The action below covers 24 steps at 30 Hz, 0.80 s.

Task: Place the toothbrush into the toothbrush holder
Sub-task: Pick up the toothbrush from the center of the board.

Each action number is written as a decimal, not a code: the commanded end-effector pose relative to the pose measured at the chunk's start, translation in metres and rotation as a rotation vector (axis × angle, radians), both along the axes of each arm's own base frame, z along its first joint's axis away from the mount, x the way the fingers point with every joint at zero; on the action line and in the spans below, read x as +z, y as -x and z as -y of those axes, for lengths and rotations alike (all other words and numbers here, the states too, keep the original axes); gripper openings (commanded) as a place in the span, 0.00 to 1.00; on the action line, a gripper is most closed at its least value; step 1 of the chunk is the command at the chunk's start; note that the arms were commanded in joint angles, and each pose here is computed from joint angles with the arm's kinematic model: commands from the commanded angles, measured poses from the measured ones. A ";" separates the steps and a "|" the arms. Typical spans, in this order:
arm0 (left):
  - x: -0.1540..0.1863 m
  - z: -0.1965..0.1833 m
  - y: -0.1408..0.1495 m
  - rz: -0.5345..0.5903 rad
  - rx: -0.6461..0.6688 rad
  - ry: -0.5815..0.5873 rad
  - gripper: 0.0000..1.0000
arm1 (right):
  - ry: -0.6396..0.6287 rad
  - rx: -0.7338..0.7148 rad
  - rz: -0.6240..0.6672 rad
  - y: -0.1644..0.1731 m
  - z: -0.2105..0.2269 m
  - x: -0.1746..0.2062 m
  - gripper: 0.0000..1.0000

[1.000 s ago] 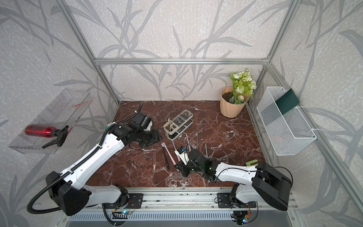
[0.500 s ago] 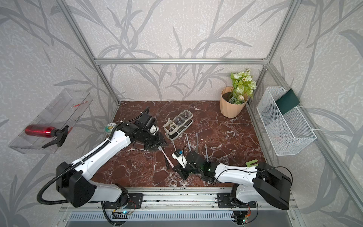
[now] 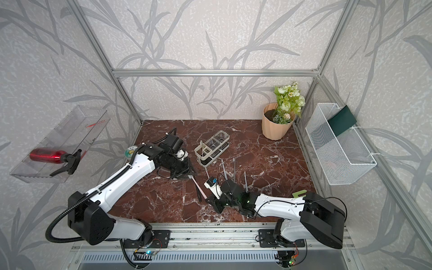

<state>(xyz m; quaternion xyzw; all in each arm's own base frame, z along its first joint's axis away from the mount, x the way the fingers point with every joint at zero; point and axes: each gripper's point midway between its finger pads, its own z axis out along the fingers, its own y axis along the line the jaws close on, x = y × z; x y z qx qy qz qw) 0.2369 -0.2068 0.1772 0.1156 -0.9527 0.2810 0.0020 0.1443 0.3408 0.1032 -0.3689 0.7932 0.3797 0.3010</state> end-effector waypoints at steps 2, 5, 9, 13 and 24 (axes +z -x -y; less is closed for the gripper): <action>0.000 -0.001 0.011 -0.022 -0.014 0.019 0.27 | -0.003 0.002 0.021 -0.002 -0.005 0.006 0.00; 0.000 -0.001 0.011 -0.020 -0.013 0.028 0.23 | -0.007 -0.003 0.017 -0.002 -0.005 0.007 0.00; -0.002 0.000 0.012 -0.023 -0.012 0.037 0.17 | -0.015 0.005 0.011 -0.001 -0.006 0.007 0.00; -0.004 0.001 0.012 -0.027 -0.012 0.041 0.12 | -0.016 0.005 0.009 -0.001 -0.006 0.007 0.00; -0.004 0.000 0.009 -0.017 -0.016 0.037 0.03 | -0.016 0.003 0.010 -0.001 -0.005 0.008 0.00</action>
